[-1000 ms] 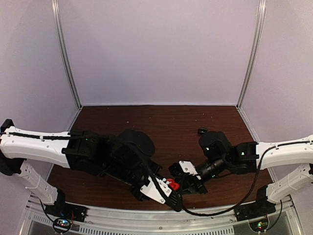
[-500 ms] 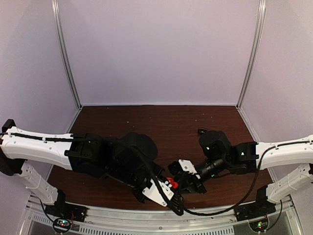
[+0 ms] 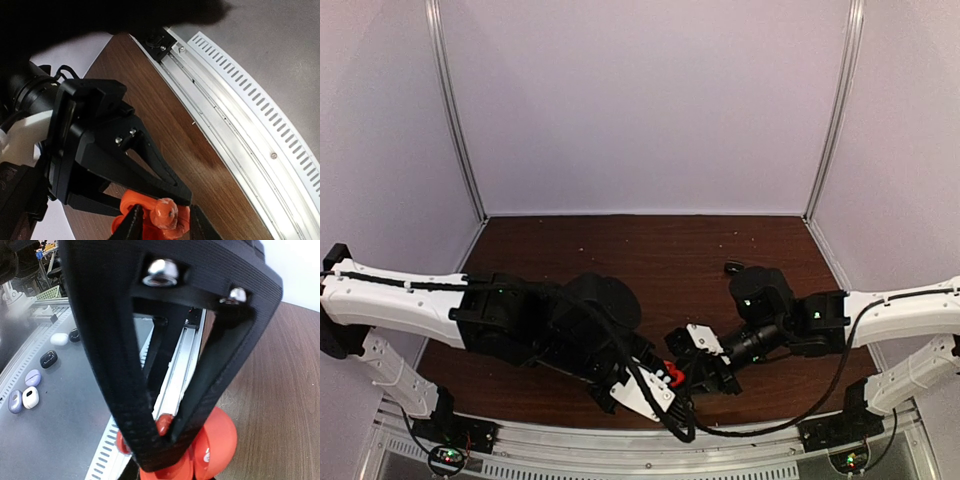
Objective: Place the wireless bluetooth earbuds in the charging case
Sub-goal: Insert the right earbud into the right side groove of the charging case.
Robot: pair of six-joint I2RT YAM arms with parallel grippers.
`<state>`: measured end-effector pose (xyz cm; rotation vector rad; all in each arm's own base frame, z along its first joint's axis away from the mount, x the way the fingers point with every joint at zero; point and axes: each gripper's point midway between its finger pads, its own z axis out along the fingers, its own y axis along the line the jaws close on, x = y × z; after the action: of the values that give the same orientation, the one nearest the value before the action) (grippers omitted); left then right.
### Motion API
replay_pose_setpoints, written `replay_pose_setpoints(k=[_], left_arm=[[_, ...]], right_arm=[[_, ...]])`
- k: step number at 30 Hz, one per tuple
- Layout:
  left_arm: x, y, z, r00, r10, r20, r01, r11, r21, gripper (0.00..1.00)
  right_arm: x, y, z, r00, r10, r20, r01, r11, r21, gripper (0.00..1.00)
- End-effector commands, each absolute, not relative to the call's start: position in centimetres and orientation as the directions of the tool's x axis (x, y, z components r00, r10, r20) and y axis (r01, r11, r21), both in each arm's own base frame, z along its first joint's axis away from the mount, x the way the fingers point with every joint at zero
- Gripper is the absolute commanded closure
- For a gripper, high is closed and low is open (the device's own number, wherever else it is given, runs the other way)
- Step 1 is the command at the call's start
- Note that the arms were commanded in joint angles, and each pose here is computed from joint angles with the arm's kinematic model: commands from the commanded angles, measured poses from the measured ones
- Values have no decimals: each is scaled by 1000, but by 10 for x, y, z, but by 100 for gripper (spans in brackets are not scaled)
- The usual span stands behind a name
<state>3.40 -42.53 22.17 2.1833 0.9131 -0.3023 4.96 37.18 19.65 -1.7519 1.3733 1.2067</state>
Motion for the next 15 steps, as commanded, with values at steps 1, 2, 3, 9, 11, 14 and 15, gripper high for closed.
replay_pose_setpoints(k=[1, 2, 3, 9, 11, 14, 15], left_arm=[[44, -422, 235, 708, 536, -460, 696, -419, 583, 64], [44, -422, 239, 709, 532, -463, 695, -413, 589, 63], [44, -422, 243, 709, 527, -469, 695, -404, 595, 62], [42, -421, 259, 714, 495, -496, 691, -380, 615, 56], [41, -421, 262, 715, 485, -504, 690, -377, 617, 55], [40, -420, 266, 716, 472, -514, 690, -367, 624, 53], [40, -419, 267, 716, 470, -516, 689, -363, 627, 53]], right_arm=[[50, 377, 225, 78, -300, -951, -958, -286, 12, 100], [50, 377, 224, 74, -300, -951, -959, -283, 14, 100], [51, 377, 222, 68, -302, -951, -960, -279, 20, 100], [57, 377, 222, 38, -286, -957, -967, -252, 37, 100], [61, 377, 223, 23, -276, -961, -970, -239, 46, 100], [66, 375, 228, 4, -247, -969, -974, -221, 52, 100], [69, 373, 230, -2, -236, -972, -976, -213, 54, 100]])
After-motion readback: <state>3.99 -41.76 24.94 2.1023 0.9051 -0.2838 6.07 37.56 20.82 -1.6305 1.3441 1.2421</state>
